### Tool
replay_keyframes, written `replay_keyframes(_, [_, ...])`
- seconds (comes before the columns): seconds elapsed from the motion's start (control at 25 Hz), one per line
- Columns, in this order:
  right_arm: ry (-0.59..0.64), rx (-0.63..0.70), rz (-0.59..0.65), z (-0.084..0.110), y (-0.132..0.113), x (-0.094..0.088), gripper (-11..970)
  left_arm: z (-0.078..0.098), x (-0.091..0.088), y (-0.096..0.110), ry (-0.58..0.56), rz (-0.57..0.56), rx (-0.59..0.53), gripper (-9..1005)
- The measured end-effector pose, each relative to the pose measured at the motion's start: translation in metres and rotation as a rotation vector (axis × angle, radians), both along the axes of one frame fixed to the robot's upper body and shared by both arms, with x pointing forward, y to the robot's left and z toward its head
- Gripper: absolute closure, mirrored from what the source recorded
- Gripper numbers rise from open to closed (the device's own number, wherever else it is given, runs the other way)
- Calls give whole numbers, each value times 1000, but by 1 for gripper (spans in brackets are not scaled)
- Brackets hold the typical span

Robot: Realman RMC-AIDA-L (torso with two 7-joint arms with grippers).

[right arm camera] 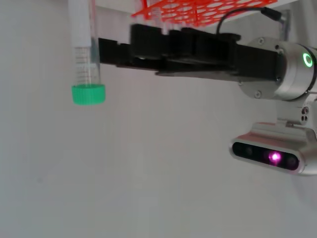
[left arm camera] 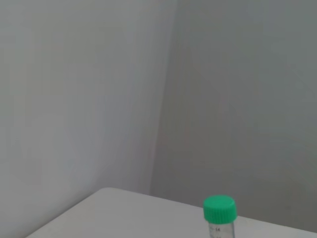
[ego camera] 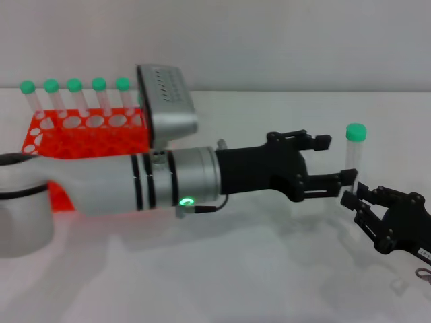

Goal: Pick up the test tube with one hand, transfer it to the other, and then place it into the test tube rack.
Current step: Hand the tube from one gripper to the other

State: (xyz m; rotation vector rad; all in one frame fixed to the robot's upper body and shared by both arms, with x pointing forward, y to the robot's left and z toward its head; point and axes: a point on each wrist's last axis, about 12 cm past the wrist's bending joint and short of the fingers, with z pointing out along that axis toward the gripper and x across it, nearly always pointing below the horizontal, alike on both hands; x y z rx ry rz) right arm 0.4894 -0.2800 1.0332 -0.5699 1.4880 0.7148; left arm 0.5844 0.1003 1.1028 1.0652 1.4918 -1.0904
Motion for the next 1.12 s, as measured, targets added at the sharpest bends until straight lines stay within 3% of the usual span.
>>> replay_keyframes(0.2, [-5,6,5,1,-1,-1,764,-3,-5,-16,-23,32,-11,275])
replay_keyframes(0.68, [-16,4,29,3,-2,-2,765,-7,-12,-13,-1,90,-71,300])
replay_keyframes(0.8, [-19,-4,52,4,0,-2,765,-8,-15,-14,6,93,-83,533])
replay_keyframes(1.12, [-15,-13,76,3,3,-2,765,-8,-25,-11,15,105,-133,550])
